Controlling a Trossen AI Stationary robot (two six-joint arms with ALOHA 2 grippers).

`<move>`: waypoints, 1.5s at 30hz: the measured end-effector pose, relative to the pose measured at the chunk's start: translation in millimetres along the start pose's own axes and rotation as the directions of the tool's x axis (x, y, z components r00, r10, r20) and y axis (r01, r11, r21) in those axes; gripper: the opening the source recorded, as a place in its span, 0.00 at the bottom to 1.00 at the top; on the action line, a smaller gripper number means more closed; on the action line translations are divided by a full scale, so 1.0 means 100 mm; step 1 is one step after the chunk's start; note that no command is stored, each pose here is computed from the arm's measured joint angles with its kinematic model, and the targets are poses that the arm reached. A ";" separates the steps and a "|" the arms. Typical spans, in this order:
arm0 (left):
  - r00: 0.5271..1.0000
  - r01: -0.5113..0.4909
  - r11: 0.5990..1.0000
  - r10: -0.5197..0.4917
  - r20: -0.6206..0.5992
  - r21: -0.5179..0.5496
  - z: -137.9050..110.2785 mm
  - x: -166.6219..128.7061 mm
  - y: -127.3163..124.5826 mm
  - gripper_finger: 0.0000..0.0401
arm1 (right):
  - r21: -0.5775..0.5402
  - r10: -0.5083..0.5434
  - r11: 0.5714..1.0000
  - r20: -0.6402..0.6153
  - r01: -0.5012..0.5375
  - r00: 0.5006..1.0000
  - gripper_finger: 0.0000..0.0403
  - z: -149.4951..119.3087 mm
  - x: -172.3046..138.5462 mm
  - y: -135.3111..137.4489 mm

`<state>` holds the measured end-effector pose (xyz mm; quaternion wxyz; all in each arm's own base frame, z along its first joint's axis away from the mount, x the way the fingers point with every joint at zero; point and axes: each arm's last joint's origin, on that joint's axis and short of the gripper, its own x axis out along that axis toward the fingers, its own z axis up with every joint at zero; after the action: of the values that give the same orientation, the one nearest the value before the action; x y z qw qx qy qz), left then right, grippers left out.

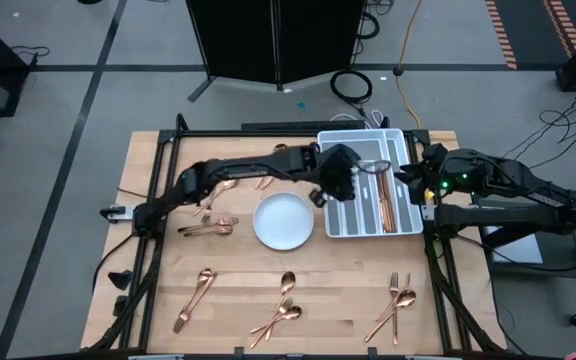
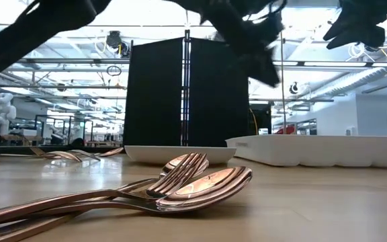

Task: Sort silverware
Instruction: Put the spoon in the silverware tray

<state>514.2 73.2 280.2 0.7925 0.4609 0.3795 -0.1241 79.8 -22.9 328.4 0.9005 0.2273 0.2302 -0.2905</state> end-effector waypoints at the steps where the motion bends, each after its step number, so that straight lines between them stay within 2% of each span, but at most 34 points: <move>1: 0.998 0.020 0.997 -0.023 -0.051 -0.071 -0.03 -0.08 -0.01 0.28 | -0.013 -0.001 1.000 0.000 0.001 1.000 0.35 0.00 0.00 0.00; 4: 0.986 0.040 0.965 -0.080 -0.147 -0.260 -0.08 -0.36 -0.02 0.28 | -0.039 0.002 0.999 0.008 -0.002 1.000 0.35 0.01 0.00 0.00; 7: 0.947 0.095 0.891 -0.218 -0.235 -0.443 -0.18 -0.61 -0.11 0.28 | -0.047 0.002 0.999 0.008 -0.002 1.000 0.35 0.01 0.00 0.00; 10: 0.868 0.140 0.782 -0.393 -0.305 -0.607 -0.33 -0.77 -0.23 0.28 | -0.047 0.003 0.999 0.008 -0.002 1.000 0.35 0.01 0.00 0.00; 12: 0.819 0.168 0.690 -0.495 -0.289 -0.704 -0.41 -0.89 -0.27 0.28 | -0.037 0.003 0.999 0.009 -0.003 1.000 0.35 0.01 0.00 0.00; 13: 0.809 0.175 0.643 -0.525 -0.263 -0.746 -0.43 -0.93 -0.27 0.28 | -0.032 0.006 0.999 0.014 -0.005 1.000 0.35 0.01 0.00 0.01; 15: 0.819 0.182 0.563 -0.540 -0.192 -0.806 -0.46 -1.00 -0.25 0.28 | -0.023 0.016 1.000 0.033 -0.016 0.999 0.35 0.03 0.00 0.02; 17: 0.809 0.218 0.510 -0.572 -0.139 -0.832 -0.48 -1.10 -0.28 0.28 | -0.013 0.036 0.999 0.067 -0.036 0.997 0.35 0.06 0.03 0.04; 21: 0.820 0.234 0.489 -0.564 -0.100 -0.840 -0.46 -1.47 -0.37 0.28 | -0.003 0.086 0.996 0.121 -0.086 0.989 0.35 0.04 0.22 0.11; 24: 0.853 0.220 0.475 -0.517 -0.068 -0.852 -0.44 -1.72 -0.53 0.28 | -0.022 0.161 0.987 0.081 -0.160 0.984 0.35 -0.06 0.50 0.17; 27: 0.914 0.163 0.449 -0.403 -0.037 -0.879 -0.45 -1.97 -0.75 0.28 | -0.047 0.242 0.970 0.030 -0.240 0.970 0.35 -0.19 0.78 0.22; 30: 0.956 0.099 0.400 -0.293 -0.025 -0.911 -0.50 -2.10 -1.07 0.28 | -0.052 0.302 0.952 0.009 -0.301 0.953 0.35 -0.25 0.98 0.28; 35: 0.983 -0.038 0.277 -0.160 -0.085 -0.960 -0.67 -2.04 -1.66 0.28 | -0.063 0.350 0.933 -0.054 -0.353 0.935 0.35 -0.32 1.17 0.38; 39: 0.971 -0.095 0.183 -0.199 -0.131 -0.979 -0.83 -1.84 -2.09 0.28 | -0.079 0.382 0.918 -0.085 -0.388 0.920 0.35 -0.37 1.25 0.50; 41: 0.958 -0.114 0.173 -0.243 -0.155 -0.978 -0.91 -1.74 -2.26 0.28 | -0.090 0.404 0.907 -0.096 -0.413 0.909 0.35 -0.40 1.26 0.56; 45: 0.918 -0.160 0.205 -0.329 -0.222 -0.965 -1.04 -1.60 -2.50 0.28 | -0.122 0.412 0.895 -0.135 -0.428 0.901 0.35 -0.50 1.28 0.68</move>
<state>217.6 -1.2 205.9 0.8041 -0.1484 0.5433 0.1905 201.0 0.7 237.6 0.9429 0.2188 0.2441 -0.0585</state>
